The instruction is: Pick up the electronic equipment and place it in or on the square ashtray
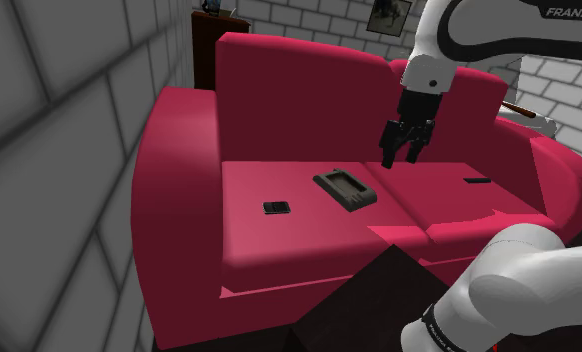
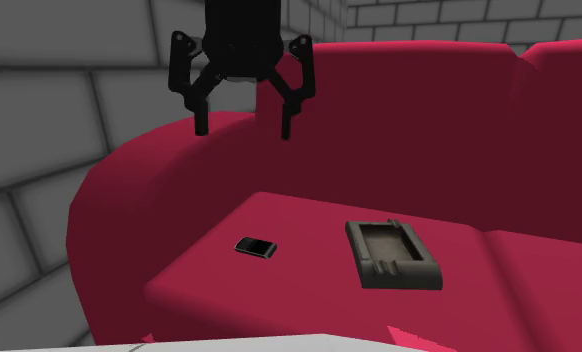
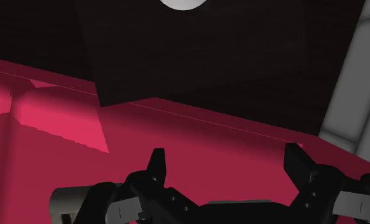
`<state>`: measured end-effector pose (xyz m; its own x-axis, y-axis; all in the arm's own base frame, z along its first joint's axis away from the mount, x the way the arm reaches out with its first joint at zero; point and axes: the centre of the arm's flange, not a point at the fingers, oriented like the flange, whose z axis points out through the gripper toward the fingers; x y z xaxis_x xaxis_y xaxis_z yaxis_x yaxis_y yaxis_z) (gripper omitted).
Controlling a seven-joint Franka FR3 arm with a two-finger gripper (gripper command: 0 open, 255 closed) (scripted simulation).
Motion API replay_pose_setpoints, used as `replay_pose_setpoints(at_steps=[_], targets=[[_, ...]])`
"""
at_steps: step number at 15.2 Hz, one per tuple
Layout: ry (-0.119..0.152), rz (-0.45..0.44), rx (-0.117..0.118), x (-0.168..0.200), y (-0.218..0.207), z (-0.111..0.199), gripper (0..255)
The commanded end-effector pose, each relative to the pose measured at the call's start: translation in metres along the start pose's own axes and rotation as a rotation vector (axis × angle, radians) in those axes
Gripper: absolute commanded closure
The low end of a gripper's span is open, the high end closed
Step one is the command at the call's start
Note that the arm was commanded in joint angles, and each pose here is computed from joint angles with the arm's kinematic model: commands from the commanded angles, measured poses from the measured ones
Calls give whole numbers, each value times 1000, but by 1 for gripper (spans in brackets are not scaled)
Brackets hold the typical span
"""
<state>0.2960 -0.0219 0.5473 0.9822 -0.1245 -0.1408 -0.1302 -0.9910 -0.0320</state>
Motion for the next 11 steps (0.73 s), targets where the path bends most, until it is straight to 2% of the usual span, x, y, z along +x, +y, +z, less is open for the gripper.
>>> replay_pose_setpoints(at_steps=[1,11], targets=[[0,0,0,0,0,0,0],[41,-360,-42,87,31,84,0]])
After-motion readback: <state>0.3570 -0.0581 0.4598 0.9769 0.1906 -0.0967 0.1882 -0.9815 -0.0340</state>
